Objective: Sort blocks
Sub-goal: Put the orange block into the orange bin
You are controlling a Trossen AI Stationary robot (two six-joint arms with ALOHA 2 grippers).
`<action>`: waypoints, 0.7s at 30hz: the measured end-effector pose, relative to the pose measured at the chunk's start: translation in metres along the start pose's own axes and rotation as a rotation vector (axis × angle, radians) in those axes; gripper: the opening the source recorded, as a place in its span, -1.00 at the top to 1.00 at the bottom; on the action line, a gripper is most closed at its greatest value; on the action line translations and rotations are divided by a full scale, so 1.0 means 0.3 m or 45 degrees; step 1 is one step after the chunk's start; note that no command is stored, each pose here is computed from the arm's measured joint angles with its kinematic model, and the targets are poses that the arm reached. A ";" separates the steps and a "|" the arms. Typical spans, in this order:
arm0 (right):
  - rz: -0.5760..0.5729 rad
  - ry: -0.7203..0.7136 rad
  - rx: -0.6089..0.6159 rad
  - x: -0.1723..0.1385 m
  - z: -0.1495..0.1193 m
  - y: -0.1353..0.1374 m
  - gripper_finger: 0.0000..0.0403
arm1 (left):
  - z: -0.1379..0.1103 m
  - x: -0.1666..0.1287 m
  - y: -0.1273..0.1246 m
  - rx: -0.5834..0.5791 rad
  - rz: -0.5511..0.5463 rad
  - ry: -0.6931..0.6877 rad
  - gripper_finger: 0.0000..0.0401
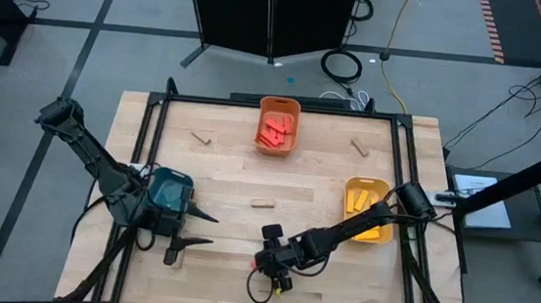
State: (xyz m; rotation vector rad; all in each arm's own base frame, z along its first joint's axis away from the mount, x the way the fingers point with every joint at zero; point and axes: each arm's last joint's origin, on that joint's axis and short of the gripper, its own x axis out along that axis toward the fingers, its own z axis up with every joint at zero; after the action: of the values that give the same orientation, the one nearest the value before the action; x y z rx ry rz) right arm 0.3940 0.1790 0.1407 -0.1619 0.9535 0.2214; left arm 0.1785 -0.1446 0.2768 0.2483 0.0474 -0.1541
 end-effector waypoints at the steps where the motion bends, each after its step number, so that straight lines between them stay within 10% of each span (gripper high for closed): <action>1: 0.013 0.006 -0.001 0.004 -0.002 0.001 0.14 | 0.000 0.000 0.000 0.000 0.000 0.001 -0.09; 21: 0.032 0.059 0.027 0.045 -0.027 0.004 0.23 | -0.001 0.000 0.000 0.001 -0.001 0.004 -0.09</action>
State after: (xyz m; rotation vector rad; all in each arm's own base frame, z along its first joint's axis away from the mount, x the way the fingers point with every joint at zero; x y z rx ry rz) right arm 0.3950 0.1797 0.1251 -0.1364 1.0038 0.2317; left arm 0.1785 -0.1446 0.2764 0.2492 0.0504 -0.1548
